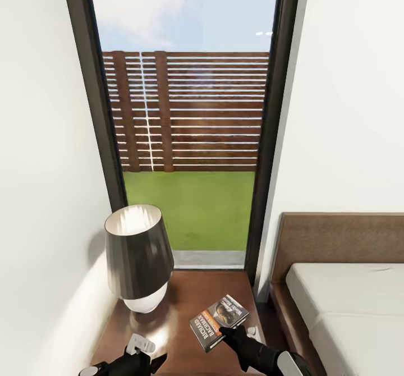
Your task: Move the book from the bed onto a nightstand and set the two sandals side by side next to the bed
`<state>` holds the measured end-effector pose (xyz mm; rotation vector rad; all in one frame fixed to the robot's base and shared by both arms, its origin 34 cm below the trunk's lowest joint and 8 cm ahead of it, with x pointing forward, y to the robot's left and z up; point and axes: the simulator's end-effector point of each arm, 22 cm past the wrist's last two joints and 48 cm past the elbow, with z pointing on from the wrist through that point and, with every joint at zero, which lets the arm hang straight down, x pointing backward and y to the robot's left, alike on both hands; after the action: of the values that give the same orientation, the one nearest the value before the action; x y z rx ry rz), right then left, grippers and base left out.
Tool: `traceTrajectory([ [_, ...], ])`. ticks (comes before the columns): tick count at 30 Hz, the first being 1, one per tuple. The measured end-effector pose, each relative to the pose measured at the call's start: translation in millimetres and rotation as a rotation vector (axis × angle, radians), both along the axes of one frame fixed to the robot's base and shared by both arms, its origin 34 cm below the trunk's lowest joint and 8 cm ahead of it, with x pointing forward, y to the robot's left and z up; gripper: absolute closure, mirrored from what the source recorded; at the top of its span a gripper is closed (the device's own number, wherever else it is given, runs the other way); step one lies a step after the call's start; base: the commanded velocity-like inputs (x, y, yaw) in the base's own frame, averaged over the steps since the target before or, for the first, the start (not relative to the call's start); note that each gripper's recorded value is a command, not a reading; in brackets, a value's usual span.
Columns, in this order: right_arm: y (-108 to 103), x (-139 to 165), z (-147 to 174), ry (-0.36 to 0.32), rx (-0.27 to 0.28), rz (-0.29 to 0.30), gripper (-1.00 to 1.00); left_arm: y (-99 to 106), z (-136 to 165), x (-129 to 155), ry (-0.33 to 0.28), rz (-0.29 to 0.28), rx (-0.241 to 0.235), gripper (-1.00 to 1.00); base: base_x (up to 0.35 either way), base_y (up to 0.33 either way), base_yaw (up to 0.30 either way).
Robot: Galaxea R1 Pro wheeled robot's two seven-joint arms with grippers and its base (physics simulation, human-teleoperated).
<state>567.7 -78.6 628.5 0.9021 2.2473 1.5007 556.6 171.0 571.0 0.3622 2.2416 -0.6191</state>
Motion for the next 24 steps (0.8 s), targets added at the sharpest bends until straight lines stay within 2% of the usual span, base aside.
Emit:
traceTrajectory([
  [24,0.1,-4.8,-45.0,-0.001,0.000,0.000,1.00,0.0,-45.0,-4.7,-0.001,0.000,0.000,-1.00,0.000,0.000,0.000],
])
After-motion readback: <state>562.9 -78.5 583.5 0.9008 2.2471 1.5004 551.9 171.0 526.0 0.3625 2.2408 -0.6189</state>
